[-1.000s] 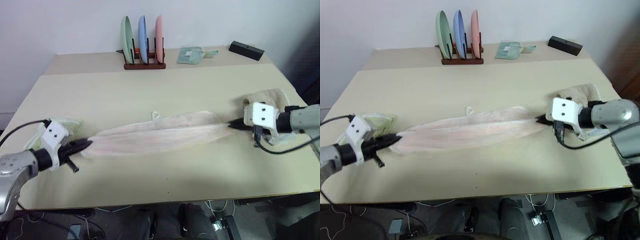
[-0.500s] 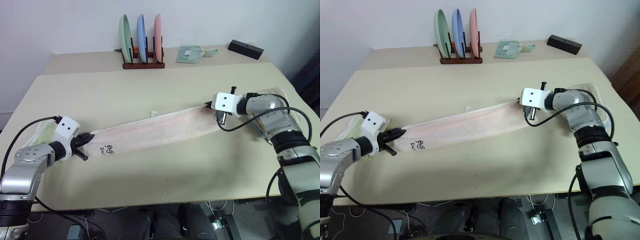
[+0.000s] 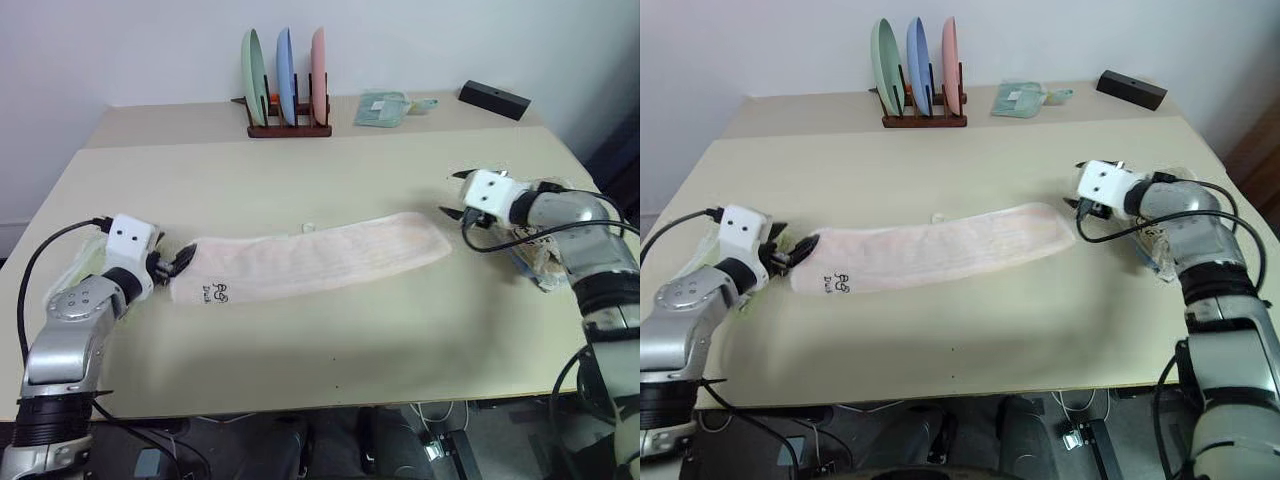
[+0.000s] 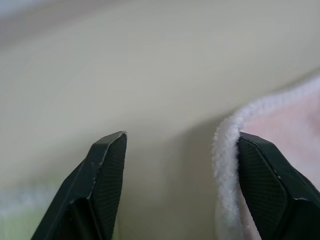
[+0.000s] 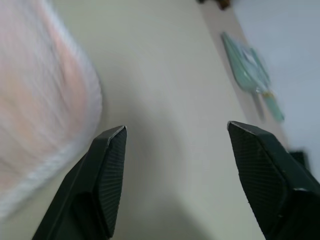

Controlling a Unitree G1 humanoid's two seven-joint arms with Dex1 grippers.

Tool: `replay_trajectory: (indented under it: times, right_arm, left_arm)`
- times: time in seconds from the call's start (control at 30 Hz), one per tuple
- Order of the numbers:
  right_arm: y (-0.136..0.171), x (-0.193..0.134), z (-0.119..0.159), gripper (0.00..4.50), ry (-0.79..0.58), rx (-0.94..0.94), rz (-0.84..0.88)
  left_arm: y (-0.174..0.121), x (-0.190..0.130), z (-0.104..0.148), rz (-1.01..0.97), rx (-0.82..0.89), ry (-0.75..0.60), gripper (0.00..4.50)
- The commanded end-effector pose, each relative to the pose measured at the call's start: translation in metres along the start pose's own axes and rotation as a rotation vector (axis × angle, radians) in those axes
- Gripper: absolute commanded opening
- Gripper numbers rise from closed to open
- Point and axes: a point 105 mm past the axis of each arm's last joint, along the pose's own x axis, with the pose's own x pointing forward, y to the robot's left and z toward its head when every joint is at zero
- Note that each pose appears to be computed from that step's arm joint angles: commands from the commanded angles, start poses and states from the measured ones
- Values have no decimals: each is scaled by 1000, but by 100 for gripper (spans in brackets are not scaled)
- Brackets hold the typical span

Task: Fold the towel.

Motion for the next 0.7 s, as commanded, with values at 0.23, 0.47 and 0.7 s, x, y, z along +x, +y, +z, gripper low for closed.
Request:
replay_trajectory:
  times: [0.23,0.47,0.7]
  right_arm:
    - [98,-37,-1,444,8,859,176]
    - [114,-28,-7,444,53,1217,75]
    - [92,5,-18,444,27,1485,-123]
  left_arm:
    - [-120,-1,28,-557,88,-146,340]
    - [-169,-9,35,-818,46,-177,340]
    - [-181,-11,37,-884,24,-192,340]
